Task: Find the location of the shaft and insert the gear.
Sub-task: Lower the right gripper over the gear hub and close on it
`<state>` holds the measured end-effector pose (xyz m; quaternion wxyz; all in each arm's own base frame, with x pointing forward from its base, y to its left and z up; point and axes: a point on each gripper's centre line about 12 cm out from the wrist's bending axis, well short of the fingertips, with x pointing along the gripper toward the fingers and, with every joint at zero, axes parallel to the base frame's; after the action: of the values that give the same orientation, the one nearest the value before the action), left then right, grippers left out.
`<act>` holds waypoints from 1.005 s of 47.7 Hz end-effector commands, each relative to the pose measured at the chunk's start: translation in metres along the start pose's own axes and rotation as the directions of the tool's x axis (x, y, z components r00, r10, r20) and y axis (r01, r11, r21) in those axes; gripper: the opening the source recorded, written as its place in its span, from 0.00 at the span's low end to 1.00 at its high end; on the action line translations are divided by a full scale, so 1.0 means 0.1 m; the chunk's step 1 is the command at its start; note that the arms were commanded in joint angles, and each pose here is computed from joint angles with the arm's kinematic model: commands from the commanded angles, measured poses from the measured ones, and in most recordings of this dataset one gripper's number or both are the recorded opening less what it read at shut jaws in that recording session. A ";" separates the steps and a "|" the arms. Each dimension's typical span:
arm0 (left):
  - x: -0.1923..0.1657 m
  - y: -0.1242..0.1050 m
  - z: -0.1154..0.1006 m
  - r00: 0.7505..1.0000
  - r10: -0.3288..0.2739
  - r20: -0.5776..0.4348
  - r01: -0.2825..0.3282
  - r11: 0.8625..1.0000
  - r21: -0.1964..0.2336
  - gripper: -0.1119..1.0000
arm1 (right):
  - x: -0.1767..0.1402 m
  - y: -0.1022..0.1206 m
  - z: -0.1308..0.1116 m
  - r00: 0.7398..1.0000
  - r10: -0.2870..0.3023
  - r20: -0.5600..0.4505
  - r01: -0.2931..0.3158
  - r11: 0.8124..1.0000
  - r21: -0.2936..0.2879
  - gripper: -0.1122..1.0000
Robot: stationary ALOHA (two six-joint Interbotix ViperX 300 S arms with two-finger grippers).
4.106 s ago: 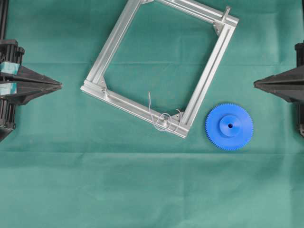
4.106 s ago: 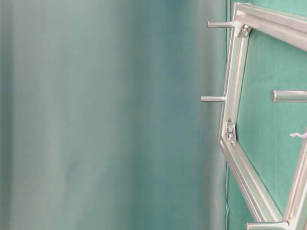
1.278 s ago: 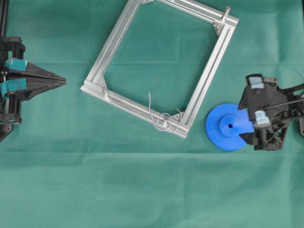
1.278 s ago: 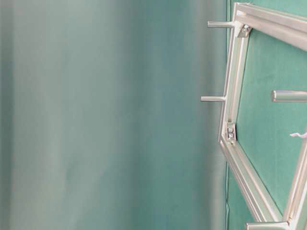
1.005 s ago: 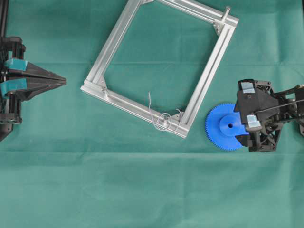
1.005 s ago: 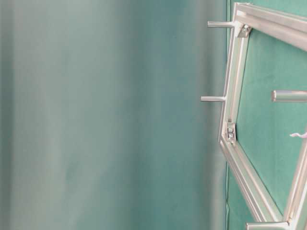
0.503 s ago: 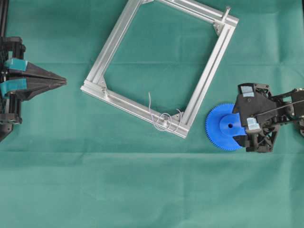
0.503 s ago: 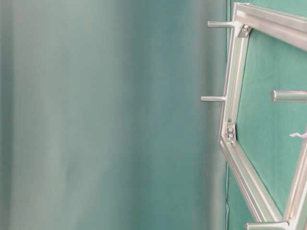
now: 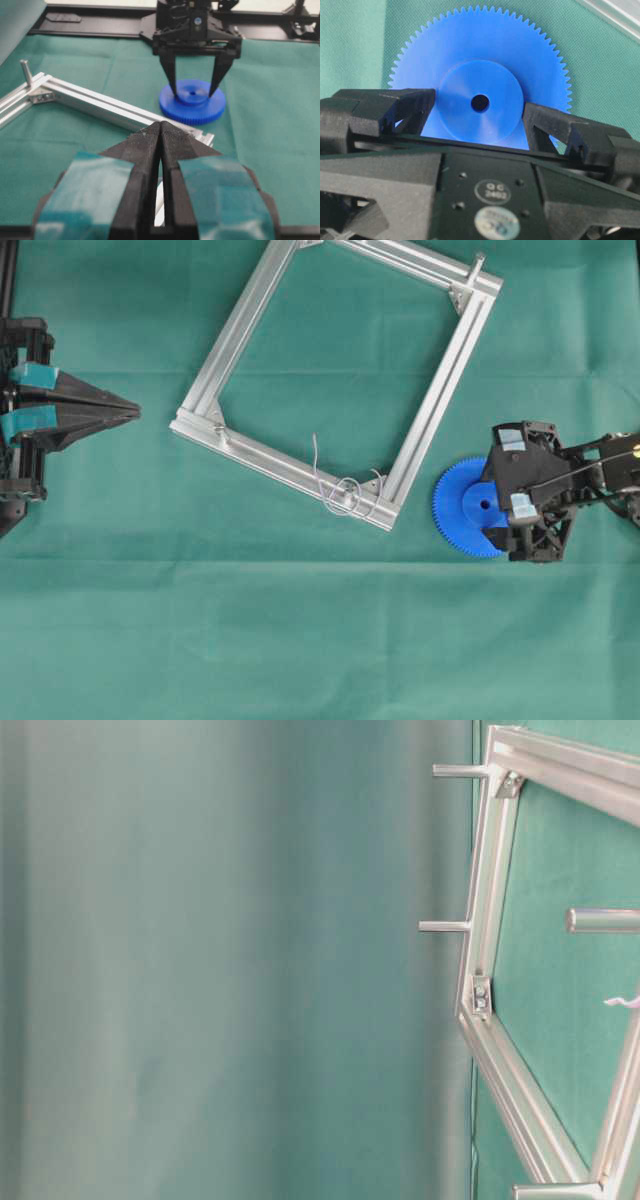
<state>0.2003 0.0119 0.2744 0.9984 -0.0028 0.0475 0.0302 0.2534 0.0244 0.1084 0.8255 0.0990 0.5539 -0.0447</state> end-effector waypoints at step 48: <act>0.02 0.01 0.09 1.000 0.003 0.021 -0.003 1.000 -0.002 0.11 | -0.12 0.02 0.09 1.000 -0.003 -0.010 0.003 1.000 0.006 0.72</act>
<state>0.2003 0.0119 0.2744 0.9984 -0.0028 0.0475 0.0302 0.2521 0.0242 0.1109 0.8151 0.0958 0.5694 -0.0475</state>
